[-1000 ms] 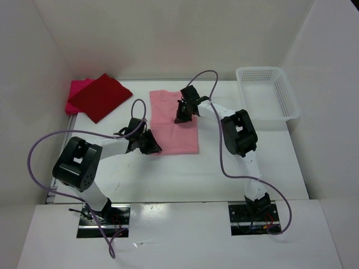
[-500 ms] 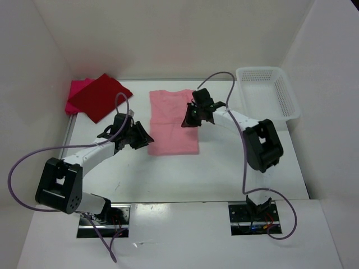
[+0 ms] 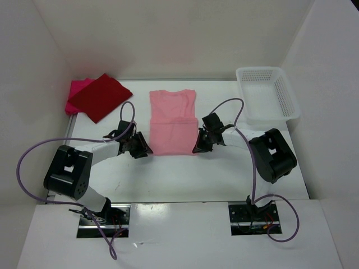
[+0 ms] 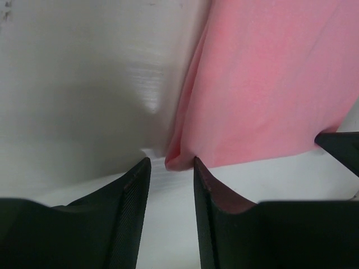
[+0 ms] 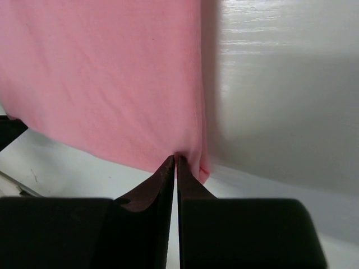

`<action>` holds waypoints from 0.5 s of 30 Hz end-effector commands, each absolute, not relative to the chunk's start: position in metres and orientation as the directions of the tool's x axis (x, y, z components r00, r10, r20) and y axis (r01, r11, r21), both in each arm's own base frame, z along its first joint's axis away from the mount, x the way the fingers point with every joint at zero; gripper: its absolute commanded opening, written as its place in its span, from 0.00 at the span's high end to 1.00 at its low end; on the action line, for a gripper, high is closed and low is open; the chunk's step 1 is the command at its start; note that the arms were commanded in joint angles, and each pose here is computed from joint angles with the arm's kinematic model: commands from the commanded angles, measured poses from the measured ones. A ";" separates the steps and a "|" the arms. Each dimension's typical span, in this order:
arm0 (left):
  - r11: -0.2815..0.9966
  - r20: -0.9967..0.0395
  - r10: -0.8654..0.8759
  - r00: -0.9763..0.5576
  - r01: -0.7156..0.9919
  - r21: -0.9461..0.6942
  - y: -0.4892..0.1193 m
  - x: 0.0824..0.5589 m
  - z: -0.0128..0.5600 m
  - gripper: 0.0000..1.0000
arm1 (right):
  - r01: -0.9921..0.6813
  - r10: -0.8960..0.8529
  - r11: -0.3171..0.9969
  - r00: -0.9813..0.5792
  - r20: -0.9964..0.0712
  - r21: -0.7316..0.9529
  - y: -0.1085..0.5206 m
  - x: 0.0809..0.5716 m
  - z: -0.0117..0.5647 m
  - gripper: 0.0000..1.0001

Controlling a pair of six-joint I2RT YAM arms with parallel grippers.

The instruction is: Fold and stack the t-shirts

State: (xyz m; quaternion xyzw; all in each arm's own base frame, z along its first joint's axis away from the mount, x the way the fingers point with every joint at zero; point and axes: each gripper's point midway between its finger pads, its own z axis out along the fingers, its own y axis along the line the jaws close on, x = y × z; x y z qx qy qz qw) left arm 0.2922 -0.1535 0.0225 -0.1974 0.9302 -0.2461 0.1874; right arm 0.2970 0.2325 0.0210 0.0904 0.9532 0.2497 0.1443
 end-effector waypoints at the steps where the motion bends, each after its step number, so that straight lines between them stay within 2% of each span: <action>1: 0.831 -0.278 -0.435 -0.856 -0.264 -0.490 -0.145 0.297 0.015 0.56 | 0.120 0.285 0.855 -0.921 -0.265 0.504 0.228 0.303 0.017 0.91; 5: 0.840 -0.286 -0.441 -0.851 -0.280 -0.464 -0.139 0.293 0.010 0.58 | 0.116 0.285 0.853 -0.920 -0.269 0.510 0.227 0.300 0.021 0.84; 6: 0.839 -0.294 -0.442 -0.847 -0.274 -0.470 -0.140 0.296 0.011 0.59 | 0.114 0.286 0.852 -0.919 -0.271 0.511 0.226 0.300 0.024 0.77; 10: 0.834 -0.296 -0.450 -0.842 -0.278 -0.477 -0.140 0.296 0.010 0.63 | 0.112 0.307 0.851 -0.899 -0.312 0.514 0.220 0.305 0.045 0.61; 15: 0.833 -0.303 -0.451 -0.840 -0.273 -0.482 -0.141 0.298 0.011 0.65 | 0.170 0.343 0.861 -0.891 -0.299 0.480 0.207 0.300 0.038 0.55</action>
